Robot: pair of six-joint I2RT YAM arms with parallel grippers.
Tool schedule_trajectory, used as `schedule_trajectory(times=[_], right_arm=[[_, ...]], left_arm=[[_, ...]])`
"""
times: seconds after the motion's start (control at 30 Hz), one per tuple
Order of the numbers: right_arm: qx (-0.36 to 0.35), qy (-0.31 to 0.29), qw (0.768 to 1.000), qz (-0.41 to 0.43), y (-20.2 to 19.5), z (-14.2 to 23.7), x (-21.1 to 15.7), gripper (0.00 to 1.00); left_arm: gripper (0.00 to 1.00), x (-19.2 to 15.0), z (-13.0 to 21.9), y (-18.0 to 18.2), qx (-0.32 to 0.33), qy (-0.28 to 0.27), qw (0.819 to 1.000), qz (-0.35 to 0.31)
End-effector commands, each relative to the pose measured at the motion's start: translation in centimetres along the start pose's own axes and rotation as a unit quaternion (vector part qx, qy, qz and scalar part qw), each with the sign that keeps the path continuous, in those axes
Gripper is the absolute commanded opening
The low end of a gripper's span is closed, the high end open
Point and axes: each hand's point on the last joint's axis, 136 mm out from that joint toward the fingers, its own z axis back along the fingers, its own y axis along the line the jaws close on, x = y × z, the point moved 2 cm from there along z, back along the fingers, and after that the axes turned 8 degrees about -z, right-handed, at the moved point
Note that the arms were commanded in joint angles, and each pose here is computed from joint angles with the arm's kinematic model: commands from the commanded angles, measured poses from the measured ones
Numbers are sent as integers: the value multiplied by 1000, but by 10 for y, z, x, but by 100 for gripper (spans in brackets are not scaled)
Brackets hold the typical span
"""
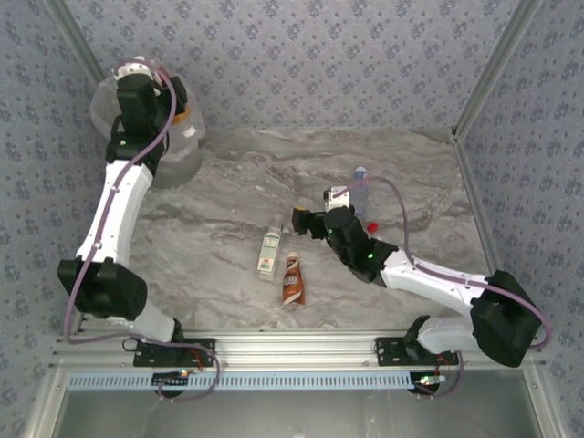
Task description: Put the plastic bottles in the bin
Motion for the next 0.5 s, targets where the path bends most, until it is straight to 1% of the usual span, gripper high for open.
schedule_trajectory(times=[0.0,0.13,0.27,0.47], right_arm=[[-4,-27,1000,-3,0,8,13,99],[-6,-24,1000,-3,-1,11,11,99],[-7,-23,1000,0,0,13,12,99],[-10,-25,1000,0,-1,17,13,99]], left_arm=[[53,20,2,12,16,-9,1000,-16],[53,25,-14,30,39,-9,999,-24],[53,40,-34,46,53,-13,998,-24],[53,44,-70,62,74,9,995,-63]])
